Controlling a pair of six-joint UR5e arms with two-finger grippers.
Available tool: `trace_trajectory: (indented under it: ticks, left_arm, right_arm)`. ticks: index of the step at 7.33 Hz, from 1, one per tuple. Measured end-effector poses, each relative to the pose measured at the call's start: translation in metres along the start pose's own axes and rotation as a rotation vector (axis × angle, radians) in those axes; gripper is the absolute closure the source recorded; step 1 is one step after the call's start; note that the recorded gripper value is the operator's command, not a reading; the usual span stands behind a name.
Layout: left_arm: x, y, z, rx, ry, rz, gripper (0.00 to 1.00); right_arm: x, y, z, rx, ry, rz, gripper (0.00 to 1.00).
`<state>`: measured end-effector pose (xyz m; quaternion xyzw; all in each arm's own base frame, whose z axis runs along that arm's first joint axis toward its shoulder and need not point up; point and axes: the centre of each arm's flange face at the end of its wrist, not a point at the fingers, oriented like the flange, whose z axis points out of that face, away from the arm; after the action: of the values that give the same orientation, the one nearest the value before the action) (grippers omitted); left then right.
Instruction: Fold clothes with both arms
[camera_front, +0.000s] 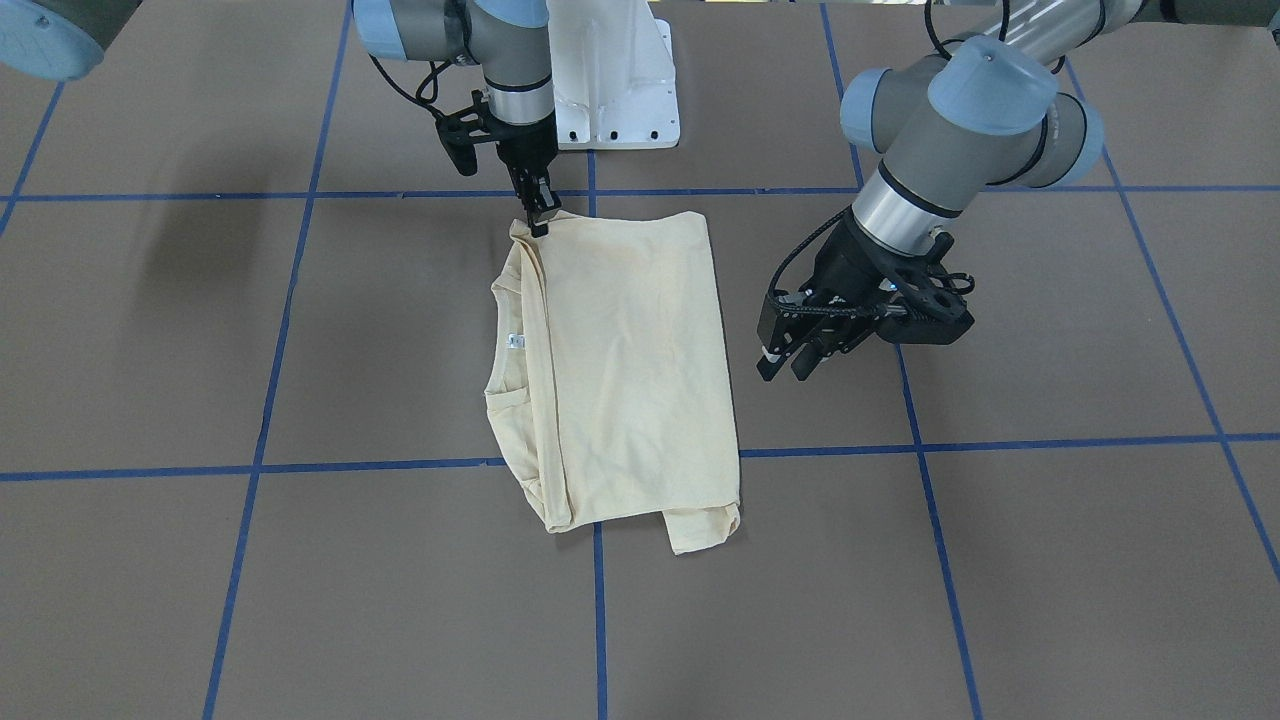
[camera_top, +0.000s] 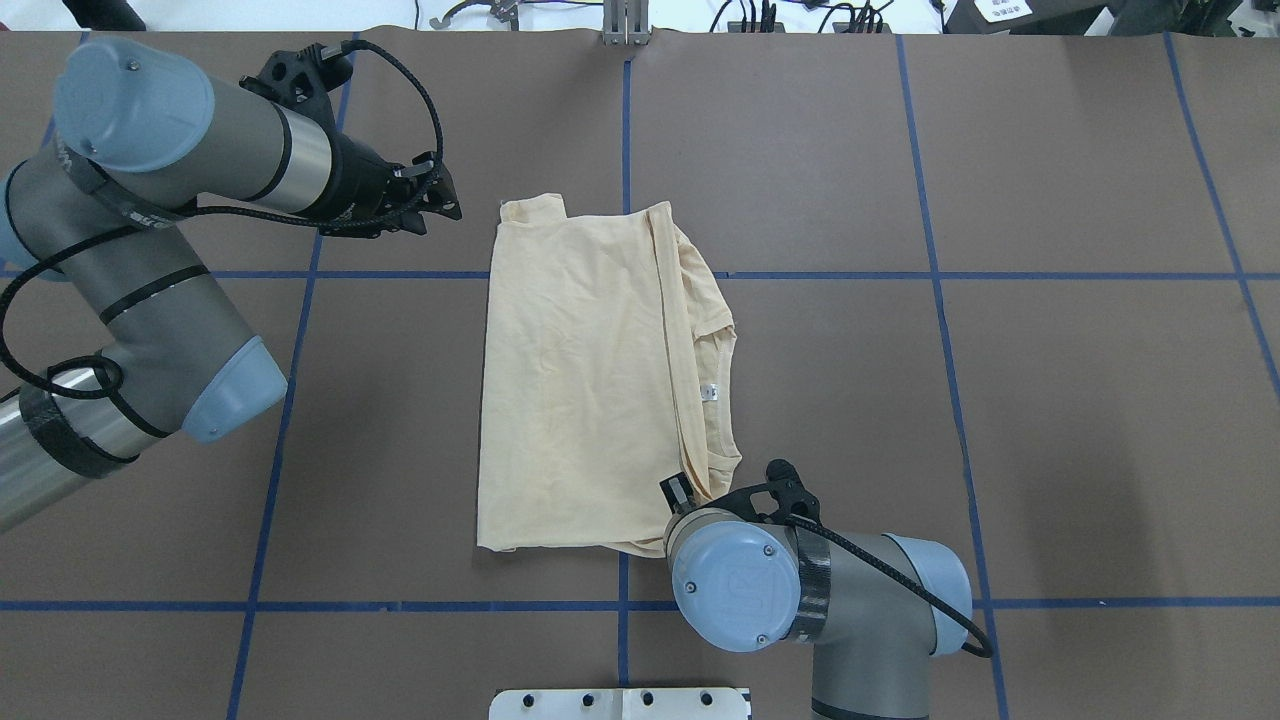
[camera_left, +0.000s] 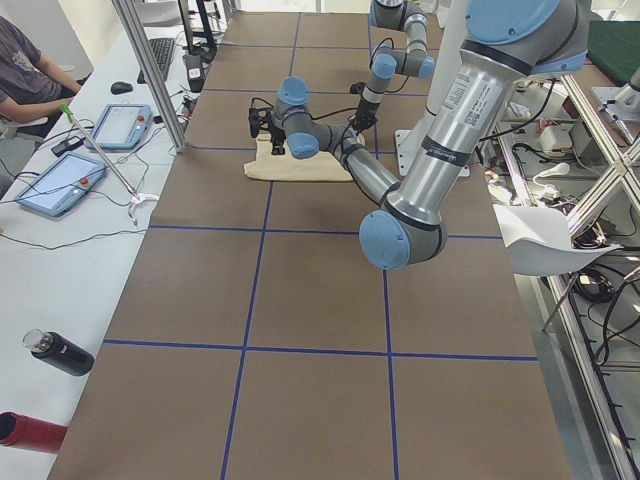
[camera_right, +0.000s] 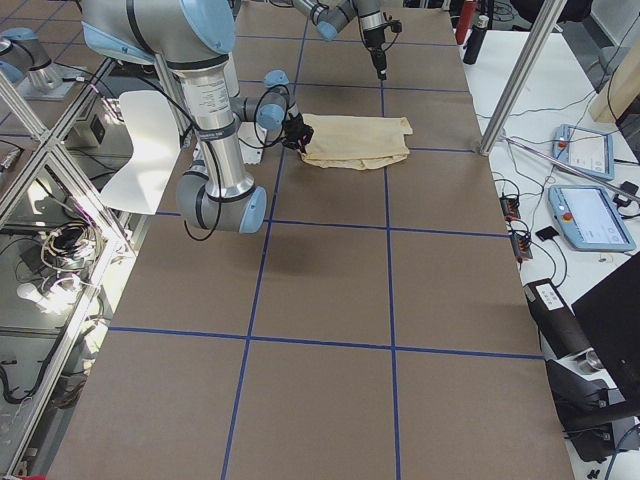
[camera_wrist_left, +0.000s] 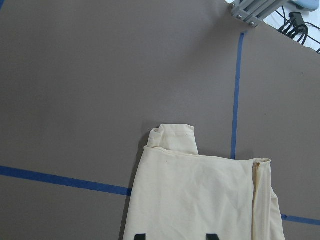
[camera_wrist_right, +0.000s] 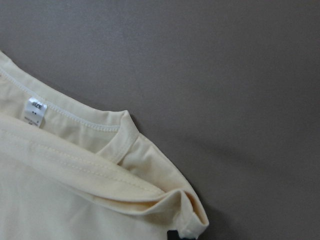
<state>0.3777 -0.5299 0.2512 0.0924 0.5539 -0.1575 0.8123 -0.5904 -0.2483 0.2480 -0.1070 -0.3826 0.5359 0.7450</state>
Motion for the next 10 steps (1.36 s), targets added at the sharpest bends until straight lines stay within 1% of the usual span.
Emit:
trace_trajectory:
  ticks: [2, 3, 4, 5, 6, 7, 10]
  left_arm:
    - [0.003, 0.002, -0.005, -0.002, 0.011, -0.002, 0.5]
    - [0.004, 0.006, -0.015, -0.003, 0.026, -0.022, 0.5]
    - [0.002, 0.017, -0.027, -0.009, 0.042, -0.096, 0.5]
    - [-0.002, 0.038, -0.035, -0.03, 0.055, -0.197, 0.5]
    - [-0.006, 0.071, -0.037, -0.048, 0.059, -0.282, 0.5]
    - [-0.01, 0.109, -0.028, -0.048, 0.05, -0.342, 0.5]
    - [-0.019, 0.232, 0.017, -0.038, 0.003, -0.436, 0.5]
  right_arm:
    - [0.0, -0.003, -0.011, -0.016, -0.002, 0.002, 1.0]
    - [0.003, -0.004, -0.016, -0.025, -0.002, 0.0, 1.0]
    - [0.01, -0.001, -0.019, -0.035, 0.003, -0.005, 1.0]
    - [0.02, 0.004, -0.02, -0.043, 0.013, -0.011, 1.0]
    - [0.03, 0.006, -0.02, -0.046, 0.024, -0.018, 1.0]
    - [0.039, 0.005, -0.021, -0.048, 0.033, -0.025, 1.0]
    - [0.053, 0.003, -0.025, -0.057, 0.045, -0.039, 1.0]
